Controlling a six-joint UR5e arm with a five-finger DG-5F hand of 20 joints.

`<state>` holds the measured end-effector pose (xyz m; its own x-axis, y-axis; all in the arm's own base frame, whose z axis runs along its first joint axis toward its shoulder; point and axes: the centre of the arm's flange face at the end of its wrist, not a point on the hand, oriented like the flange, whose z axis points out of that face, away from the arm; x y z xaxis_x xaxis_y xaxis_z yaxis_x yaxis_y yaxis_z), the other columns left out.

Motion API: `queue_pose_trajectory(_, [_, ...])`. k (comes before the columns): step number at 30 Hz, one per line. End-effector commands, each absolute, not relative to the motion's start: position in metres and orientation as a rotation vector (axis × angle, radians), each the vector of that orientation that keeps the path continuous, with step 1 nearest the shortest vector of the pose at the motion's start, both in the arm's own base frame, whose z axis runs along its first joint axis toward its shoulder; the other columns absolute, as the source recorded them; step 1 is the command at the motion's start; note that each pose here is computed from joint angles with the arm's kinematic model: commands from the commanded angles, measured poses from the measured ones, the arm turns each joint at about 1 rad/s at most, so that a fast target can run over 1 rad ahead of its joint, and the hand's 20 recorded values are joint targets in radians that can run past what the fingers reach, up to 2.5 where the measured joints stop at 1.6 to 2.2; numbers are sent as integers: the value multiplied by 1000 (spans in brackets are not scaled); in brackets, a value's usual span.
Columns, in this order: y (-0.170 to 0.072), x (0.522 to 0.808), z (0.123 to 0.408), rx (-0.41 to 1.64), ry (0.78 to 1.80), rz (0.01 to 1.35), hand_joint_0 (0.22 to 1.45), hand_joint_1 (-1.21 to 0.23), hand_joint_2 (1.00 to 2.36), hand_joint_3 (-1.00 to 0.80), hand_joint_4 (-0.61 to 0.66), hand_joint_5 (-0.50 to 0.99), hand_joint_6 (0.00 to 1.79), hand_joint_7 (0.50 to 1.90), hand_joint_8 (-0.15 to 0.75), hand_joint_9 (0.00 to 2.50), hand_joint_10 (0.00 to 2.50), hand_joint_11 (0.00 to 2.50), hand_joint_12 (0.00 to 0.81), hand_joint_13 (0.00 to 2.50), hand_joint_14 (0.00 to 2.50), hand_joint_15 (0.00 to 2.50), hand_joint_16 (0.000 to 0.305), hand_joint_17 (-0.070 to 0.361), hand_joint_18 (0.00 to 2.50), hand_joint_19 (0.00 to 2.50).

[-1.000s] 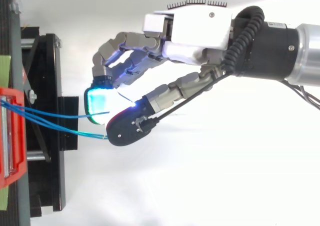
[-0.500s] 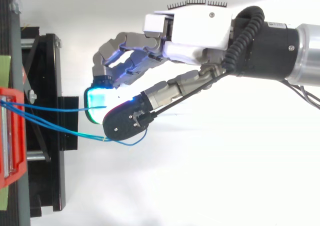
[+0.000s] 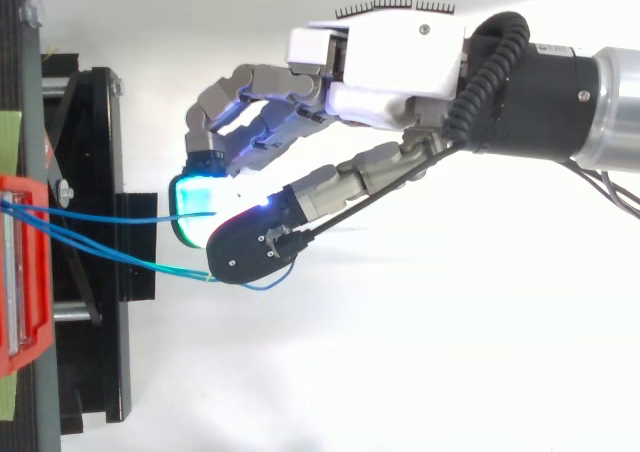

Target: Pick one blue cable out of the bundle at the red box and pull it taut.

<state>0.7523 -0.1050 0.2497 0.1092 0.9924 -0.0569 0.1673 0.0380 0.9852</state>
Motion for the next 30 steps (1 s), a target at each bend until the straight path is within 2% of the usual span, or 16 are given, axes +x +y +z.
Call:
queue_pose_trajectory(1, [-105,753,249,1346,1265,1007,608,-806,1013,-109,147,-118,909,1072,361,727,6,368,366,548,8,221,53,119,579,225])
queue_pose_trajectory(8, [-110,745,253,1370,1295,981,611,-819,1012,-73,114,-116,918,1079,367,747,5,363,371,563,8,221,54,122,594,227])
queue_pose_trajectory(22, [-113,726,290,1394,1324,948,638,-851,1010,-22,44,-112,922,1167,370,755,5,364,370,572,8,227,55,123,594,208])
queue_pose_trajectory(30, [-112,726,291,1393,1326,950,651,-840,1013,-64,58,-120,929,1147,354,747,6,369,358,555,9,222,52,116,562,221])
